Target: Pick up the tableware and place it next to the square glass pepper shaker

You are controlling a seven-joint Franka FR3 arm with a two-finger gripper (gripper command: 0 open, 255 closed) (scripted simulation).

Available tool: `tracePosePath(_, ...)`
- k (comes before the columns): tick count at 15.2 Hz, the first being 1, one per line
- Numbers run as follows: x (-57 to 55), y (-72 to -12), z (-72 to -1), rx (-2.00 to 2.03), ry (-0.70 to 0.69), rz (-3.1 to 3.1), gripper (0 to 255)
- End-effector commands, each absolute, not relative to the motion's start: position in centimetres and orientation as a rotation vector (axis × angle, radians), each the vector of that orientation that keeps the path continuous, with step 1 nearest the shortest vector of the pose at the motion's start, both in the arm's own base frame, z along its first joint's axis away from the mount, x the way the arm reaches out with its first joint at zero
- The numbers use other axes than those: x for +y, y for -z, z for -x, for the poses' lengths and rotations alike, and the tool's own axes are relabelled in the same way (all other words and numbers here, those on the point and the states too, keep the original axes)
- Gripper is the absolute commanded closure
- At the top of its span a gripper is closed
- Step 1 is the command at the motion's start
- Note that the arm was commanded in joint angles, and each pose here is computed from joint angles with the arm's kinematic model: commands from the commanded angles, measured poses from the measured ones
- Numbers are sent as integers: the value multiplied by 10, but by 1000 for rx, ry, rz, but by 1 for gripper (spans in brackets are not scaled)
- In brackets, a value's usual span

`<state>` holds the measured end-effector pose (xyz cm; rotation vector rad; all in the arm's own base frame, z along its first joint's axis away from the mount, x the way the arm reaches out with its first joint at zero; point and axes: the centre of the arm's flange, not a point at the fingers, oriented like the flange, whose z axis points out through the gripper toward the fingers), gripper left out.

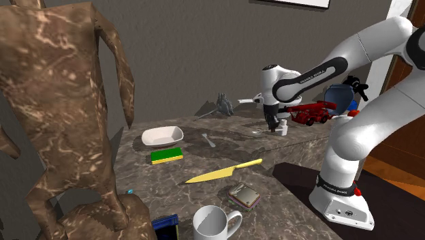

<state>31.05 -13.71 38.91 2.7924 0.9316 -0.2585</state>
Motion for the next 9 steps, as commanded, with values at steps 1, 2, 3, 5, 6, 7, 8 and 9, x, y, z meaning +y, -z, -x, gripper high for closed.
tracePosePath(1,-138,-378,-311,932,258,-2792,255)
tracePosePath(2,-138,-373,-311,932,258,-2792,255)
tracePosePath(3,-138,-368,-311,932,258,-2792,255)
tracePosePath(5,-138,-357,-311,932,258,-2792,255)
tracePosePath(6,-138,-352,-311,932,258,-2792,255)
tracePosePath(7,-138,-346,-311,932,258,-2792,255)
tracePosePath(8,-138,-346,-311,932,258,-2792,255)
tracePosePath(9,-138,-346,-311,932,258,-2792,255)
